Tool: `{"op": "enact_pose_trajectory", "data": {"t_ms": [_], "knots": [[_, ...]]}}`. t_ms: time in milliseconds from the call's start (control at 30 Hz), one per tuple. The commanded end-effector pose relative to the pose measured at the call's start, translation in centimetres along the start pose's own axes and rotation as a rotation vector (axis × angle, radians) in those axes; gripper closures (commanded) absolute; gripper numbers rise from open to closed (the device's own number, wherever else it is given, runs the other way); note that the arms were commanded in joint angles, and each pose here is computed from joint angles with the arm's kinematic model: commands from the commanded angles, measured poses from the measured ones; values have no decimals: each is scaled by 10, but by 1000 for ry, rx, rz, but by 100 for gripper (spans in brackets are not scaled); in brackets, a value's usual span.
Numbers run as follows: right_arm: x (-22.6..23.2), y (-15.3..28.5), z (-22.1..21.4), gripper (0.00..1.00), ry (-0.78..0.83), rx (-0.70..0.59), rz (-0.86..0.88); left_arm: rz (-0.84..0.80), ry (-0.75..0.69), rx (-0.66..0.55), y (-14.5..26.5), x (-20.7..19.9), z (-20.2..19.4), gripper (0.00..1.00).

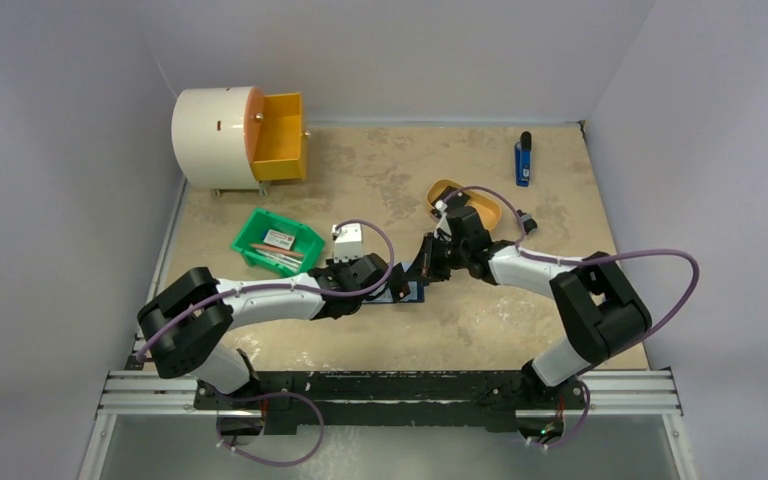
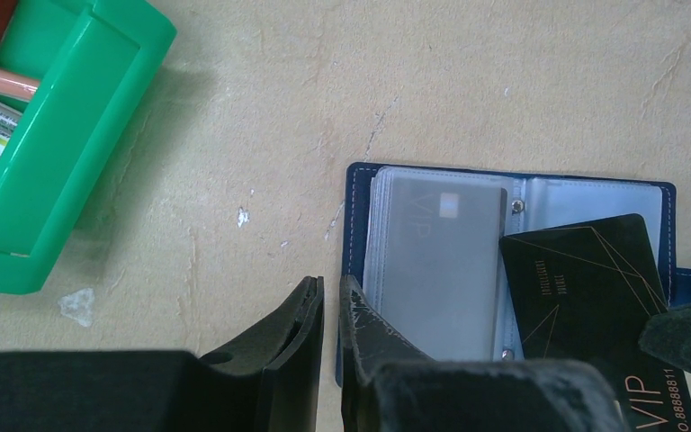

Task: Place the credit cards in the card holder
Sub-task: Insert the credit card into the card holder.

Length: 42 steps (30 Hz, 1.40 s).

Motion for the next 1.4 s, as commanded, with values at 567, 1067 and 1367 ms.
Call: {"op": "enact_pose_trajectory", "data": {"t_ms": [567, 1067, 1367], "knots": [[5, -14, 2, 100, -49, -9, 82, 5, 33, 4, -5, 6, -10, 90], [-7, -23, 2, 100, -109, -39, 59, -2, 39, 28, -6, 11, -22, 90], [-12, -27, 3, 100, -150, -59, 48, -18, 46, 36, -6, 9, -25, 91]]}}
Point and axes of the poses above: each gripper's point midway between its finger pads, its own y axis back along the fingers, its own x axis along the line the jaws close on, z = x × y, the point moved 2 cm from there along y, back along the fingers
